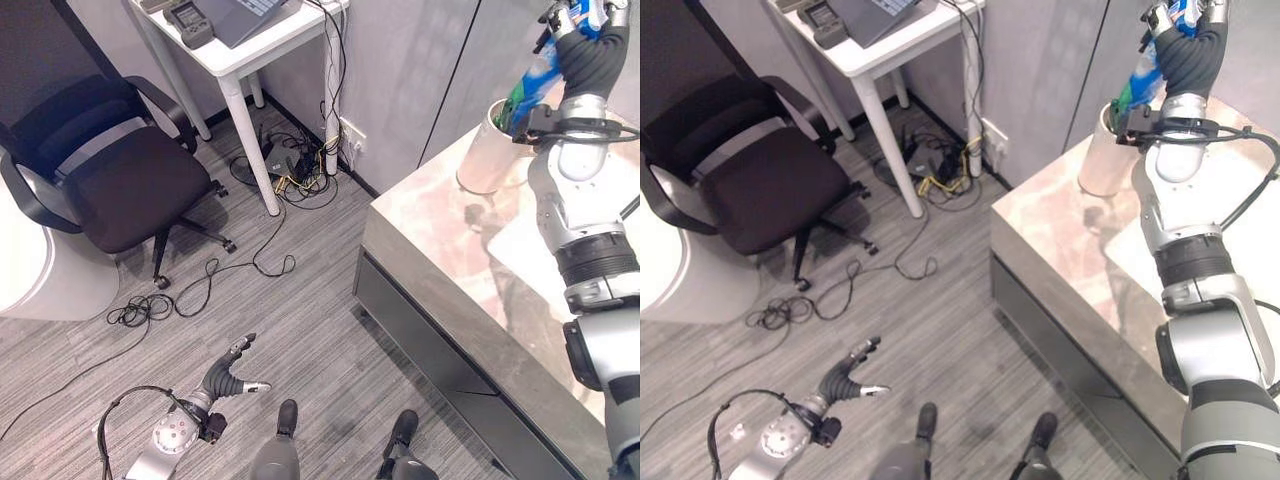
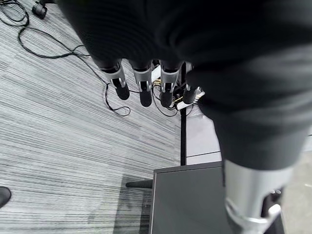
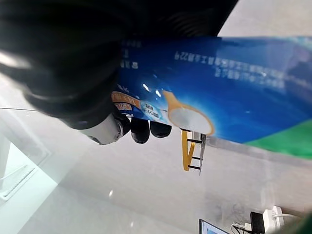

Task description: Put brush and paste in cup on sink, flatten towel.

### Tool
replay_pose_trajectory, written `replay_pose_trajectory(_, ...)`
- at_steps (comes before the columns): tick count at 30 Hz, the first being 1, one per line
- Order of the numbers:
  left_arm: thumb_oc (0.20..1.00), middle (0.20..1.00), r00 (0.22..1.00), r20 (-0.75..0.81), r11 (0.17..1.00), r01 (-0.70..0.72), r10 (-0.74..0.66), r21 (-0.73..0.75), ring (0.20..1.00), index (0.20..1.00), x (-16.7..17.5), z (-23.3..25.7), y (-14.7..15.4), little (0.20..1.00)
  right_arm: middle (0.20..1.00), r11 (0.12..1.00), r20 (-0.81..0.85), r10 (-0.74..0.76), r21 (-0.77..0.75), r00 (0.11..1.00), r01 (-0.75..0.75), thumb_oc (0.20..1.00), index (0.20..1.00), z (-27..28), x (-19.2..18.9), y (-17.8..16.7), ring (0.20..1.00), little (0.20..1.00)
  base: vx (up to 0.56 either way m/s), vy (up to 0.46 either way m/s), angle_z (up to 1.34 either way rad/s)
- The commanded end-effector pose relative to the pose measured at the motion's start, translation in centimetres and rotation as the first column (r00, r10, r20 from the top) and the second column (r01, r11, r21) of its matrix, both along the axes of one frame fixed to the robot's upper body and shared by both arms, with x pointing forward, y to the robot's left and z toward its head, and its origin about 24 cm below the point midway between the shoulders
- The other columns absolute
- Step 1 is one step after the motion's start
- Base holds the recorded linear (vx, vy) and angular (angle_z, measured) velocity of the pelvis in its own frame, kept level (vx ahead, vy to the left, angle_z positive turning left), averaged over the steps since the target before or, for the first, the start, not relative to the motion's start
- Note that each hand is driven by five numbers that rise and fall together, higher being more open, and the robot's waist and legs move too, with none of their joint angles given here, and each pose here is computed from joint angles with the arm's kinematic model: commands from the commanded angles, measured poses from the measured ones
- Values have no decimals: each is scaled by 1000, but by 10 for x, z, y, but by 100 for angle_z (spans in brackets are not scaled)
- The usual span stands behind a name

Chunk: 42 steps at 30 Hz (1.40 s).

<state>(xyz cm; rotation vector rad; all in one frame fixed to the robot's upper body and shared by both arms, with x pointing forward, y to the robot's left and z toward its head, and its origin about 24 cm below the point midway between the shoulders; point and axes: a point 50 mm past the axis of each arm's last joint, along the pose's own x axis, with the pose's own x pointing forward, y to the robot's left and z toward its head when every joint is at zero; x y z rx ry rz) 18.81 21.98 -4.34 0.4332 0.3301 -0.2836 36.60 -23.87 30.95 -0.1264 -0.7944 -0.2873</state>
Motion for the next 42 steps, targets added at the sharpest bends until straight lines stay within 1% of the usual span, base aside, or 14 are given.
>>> replay_pose_trajectory(1, 1000, 1000, 997, 50, 998, 55, -56, 29, 1000, 1000, 5, 9, -2, 1000, 200, 999, 124, 33, -16, 992, -32, 200, 200, 29, -10, 6, 200, 200, -21, 2, -6)
replay_pose_trajectory(8, 1000, 1000, 995, 65, 997, 73, -75, 34, 1000, 1000, 8, 13, -3, 1000, 200, 999, 84, 27, 20, 996, -28, 200, 200, 22, -4, 1, 200, 200, -3, 0, -1)
replay_pose_trajectory(9, 1000, 1000, 995, 63, 997, 73, -74, 26, 1000, 1000, 8, 13, -3, 1000, 517, 999, 73, 24, 36, 997, -26, 517, 517, 21, -2, -2, 517, 517, 0, 0, 0)
replay_pose_trajectory(10, 1000, 1000, 995, 61, 997, 73, -74, 24, 1000, 1000, 8, 12, -4, 1000, 545, 999, 68, 24, 45, 997, -27, 545, 545, 20, -2, -4, 545, 545, -13, -3, 4)
replay_pose_trajectory(11, 1000, 1000, 995, 61, 997, 73, -74, 24, 1000, 1000, 8, 12, -4, 1000, 696, 999, 68, 25, 45, 997, -28, 696, 696, 20, -2, -4, 696, 696, 0, 0, 0)
replay_pose_trajectory(12, 1000, 1000, 996, 60, 997, 72, -73, 22, 1000, 1000, 8, 12, -3, 1000, 922, 998, 59, 19, 63, 998, -22, 922, 922, 19, 0, -7, 922, 922, 0, 0, 0)
replay_pose_trajectory(13, 1000, 1000, 996, 58, 997, 72, -73, 23, 1000, 1000, 8, 12, -3, 1000, 1000, 998, 52, 13, 66, 999, -17, 1000, 1000, 18, 0, -8, 1000, 1000, 0, 0, 0)
replay_pose_trajectory(28, 1000, 1000, 997, 41, 998, 66, -67, 10, 1000, 1000, 8, 10, -3, 1000, 1000, 997, 48, -29, 68, 998, 25, 1000, 1000, 21, 1, -12, 1000, 1000, -3, 2, 1)
replay_pose_trajectory(35, 1000, 1000, 995, 51, 996, 84, -86, 43, 1000, 1000, 12, 13, -2, 1000, 1000, 990, 123, -139, 49, 983, 134, 1000, 1000, 37, -11, -20, 1000, 1000, 0, 0, 0)
replay_pose_trajectory(36, 1000, 1000, 994, 54, 995, 92, -94, 48, 1000, 1000, 11, 14, -2, 1000, 1000, 985, 173, -174, 28, 970, 171, 1000, 1000, 46, -19, -21, 1000, 1000, -18, 22, -6)
replay_pose_trajectory(42, 1000, 1000, 993, 29, 990, 109, -112, 93, 1000, 1000, 8, 8, 0, 1000, 1000, 938, 290, -331, 2, 898, 346, 1000, 1000, 53, -43, -36, 1000, 1000, -34, 35, -3)
